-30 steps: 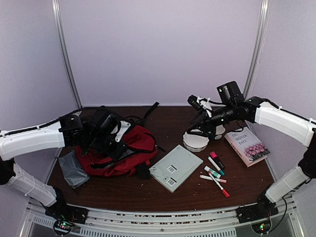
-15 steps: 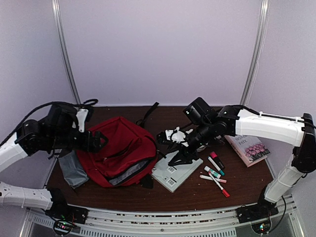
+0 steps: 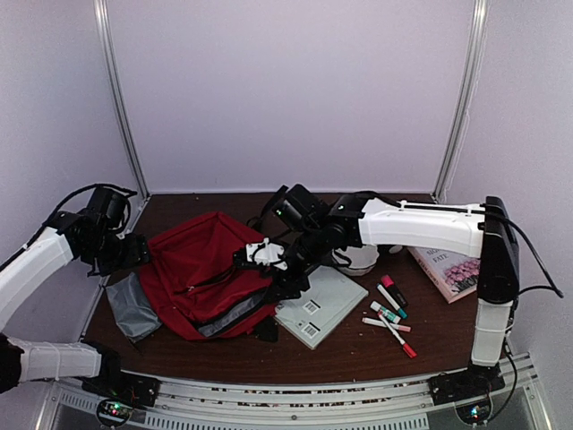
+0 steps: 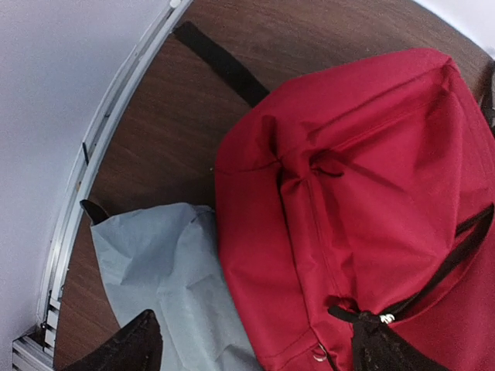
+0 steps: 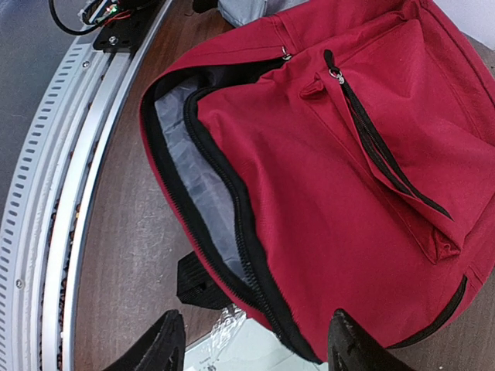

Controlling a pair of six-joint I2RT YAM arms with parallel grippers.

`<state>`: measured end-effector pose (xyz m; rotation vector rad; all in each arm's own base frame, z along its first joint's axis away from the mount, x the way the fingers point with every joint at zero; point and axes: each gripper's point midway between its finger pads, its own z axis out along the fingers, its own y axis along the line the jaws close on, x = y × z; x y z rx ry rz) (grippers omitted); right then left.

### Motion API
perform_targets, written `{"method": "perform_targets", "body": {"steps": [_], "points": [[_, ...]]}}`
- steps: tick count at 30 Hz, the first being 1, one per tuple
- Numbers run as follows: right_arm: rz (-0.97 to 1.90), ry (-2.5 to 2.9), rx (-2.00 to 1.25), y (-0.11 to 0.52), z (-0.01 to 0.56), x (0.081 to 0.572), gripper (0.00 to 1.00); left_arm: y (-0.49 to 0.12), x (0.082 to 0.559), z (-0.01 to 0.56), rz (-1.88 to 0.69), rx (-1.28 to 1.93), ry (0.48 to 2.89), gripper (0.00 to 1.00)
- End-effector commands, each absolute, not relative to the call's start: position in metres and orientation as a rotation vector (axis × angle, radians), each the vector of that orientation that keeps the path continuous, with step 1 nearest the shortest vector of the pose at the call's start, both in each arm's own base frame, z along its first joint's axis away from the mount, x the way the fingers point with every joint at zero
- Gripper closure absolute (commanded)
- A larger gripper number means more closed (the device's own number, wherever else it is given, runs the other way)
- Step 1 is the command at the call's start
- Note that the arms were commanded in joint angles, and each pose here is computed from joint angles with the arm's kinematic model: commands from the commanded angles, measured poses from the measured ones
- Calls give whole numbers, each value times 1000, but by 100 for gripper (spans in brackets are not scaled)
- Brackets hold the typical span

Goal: Pack the student bag
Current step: Pick up the largest pocket of the bag from the student bag.

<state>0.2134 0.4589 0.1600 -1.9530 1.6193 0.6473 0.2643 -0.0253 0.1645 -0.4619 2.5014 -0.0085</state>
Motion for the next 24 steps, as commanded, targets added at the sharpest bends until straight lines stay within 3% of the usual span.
{"method": "perform_targets", "body": {"steps": [1,10,17,24], "points": [[629,1654,-1936,474,157,222,37,-17,304,157,-73,-486,2485,14],[602,1740,-1883,491,129,240,42,-34,365,112,-240,-462,2570,22],[645,1805,-1754,499,139,264,79,-67,423,100,-337,-389,2575,28],[716,1756,-1652,502,179,268,98,-102,507,108,-441,-248,2509,35]]}}
